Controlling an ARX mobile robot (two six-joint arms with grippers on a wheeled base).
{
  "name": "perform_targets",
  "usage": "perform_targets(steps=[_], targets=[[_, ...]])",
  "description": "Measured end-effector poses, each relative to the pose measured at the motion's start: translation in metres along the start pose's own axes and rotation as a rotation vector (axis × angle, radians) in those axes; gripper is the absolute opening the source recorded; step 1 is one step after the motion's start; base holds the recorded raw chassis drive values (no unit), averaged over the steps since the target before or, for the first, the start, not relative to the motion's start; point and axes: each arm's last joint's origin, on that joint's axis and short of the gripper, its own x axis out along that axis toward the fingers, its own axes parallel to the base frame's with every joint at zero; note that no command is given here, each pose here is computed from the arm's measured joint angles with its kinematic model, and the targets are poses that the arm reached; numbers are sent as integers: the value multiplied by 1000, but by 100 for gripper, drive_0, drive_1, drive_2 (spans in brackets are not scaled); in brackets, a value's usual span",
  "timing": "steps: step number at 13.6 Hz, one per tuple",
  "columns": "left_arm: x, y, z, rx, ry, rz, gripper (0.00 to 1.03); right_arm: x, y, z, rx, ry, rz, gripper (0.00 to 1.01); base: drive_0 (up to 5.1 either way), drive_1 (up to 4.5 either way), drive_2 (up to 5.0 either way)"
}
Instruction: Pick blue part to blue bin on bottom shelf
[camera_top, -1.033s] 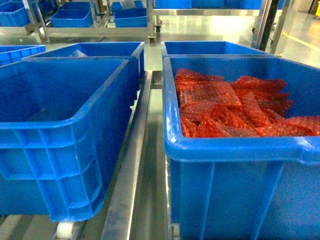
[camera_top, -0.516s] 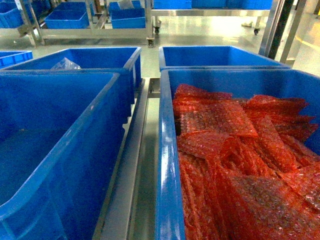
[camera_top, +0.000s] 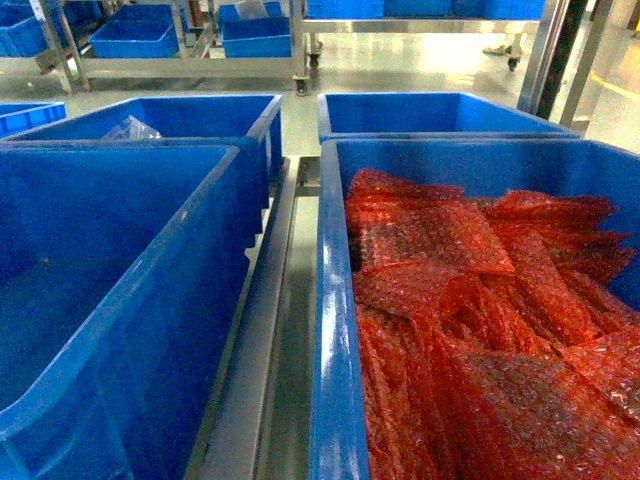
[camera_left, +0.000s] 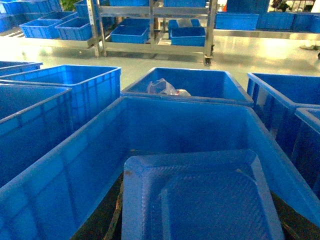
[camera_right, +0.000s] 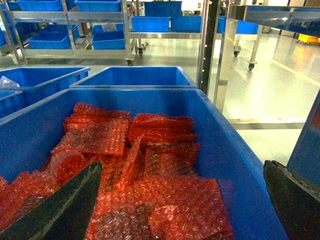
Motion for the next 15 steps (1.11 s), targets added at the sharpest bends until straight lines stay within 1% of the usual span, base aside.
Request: perform_targets(steps=[15], targets=[[0,0,0,0,0,0,43,0,0,0,0,0,0,98,0,0,0]])
